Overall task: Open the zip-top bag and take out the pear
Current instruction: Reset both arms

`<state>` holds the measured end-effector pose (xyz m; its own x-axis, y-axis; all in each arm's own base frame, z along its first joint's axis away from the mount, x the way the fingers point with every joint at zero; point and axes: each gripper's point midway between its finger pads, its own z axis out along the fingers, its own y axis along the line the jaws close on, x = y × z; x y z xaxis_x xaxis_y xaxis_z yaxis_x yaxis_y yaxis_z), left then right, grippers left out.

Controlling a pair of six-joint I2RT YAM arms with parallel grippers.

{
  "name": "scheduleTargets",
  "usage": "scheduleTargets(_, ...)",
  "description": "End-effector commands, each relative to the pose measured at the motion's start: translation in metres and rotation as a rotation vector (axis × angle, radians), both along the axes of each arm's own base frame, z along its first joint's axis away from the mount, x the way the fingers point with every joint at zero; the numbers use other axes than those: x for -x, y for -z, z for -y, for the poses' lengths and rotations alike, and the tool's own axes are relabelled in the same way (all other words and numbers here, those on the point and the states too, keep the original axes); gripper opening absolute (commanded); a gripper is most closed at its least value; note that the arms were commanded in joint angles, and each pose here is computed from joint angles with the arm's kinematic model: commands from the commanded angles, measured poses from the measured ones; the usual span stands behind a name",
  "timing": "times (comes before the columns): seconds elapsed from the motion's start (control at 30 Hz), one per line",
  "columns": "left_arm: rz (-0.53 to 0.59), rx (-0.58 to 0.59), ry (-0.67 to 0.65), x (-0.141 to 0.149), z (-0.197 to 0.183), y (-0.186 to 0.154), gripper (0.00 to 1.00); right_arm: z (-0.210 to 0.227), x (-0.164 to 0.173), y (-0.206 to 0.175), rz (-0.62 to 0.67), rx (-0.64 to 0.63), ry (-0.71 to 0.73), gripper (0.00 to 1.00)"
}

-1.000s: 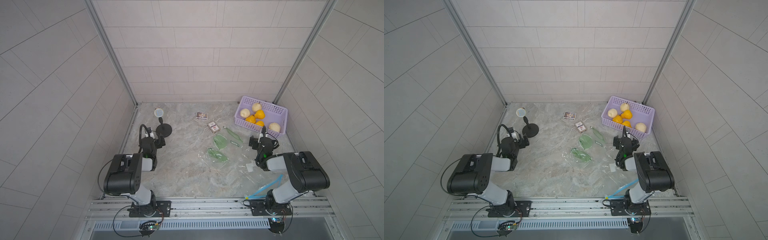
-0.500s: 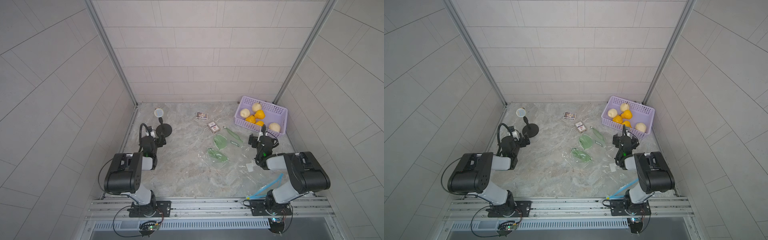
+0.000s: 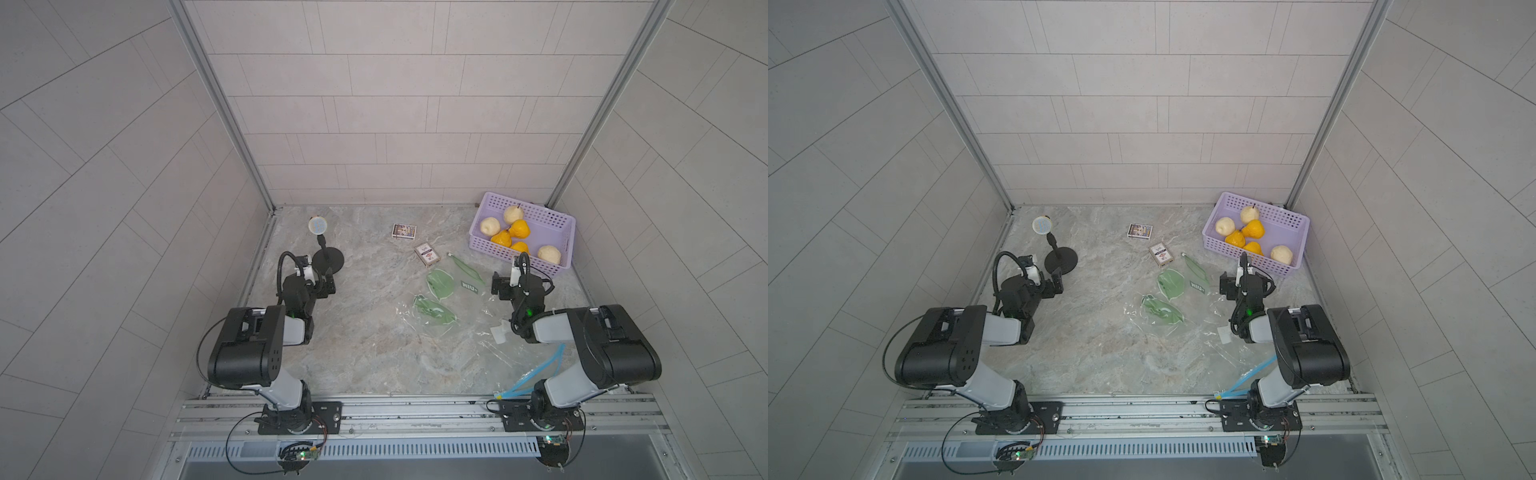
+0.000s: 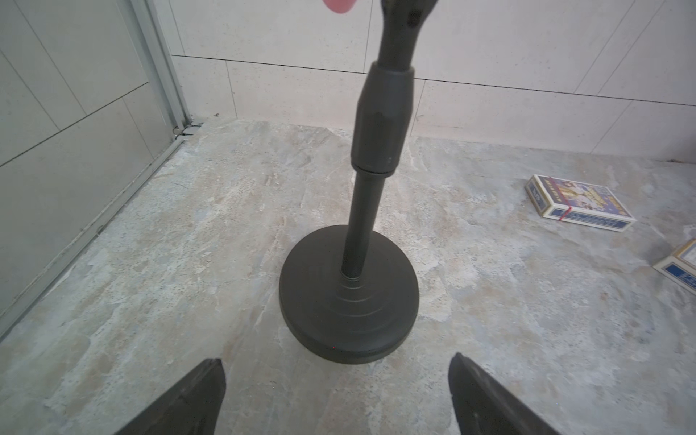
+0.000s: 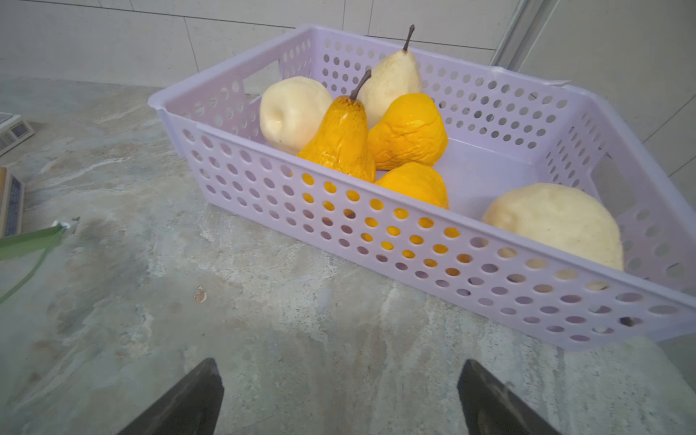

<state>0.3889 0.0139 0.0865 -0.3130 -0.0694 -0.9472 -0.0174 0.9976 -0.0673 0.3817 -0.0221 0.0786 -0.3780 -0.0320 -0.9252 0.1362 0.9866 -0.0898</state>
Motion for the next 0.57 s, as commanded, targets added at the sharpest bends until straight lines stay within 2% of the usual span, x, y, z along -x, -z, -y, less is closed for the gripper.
scheduleTargets(0.0,0.028,-0.018,0.028,-0.003,0.002,-0.005,1.00,-0.008,-0.004,-0.012,0.039,0.012,-0.058,1.00)
scheduleTargets(0.17,-0.002,-0.021,-0.053,-0.005,-0.011,-0.003,1.00,0.011,-0.010,-0.009,-0.009,-0.011,0.044,1.00)
scheduleTargets(0.53,-0.011,-0.036,-0.127,-0.004,-0.020,-0.002,1.00,0.012,-0.010,-0.008,-0.010,-0.017,0.052,1.00)
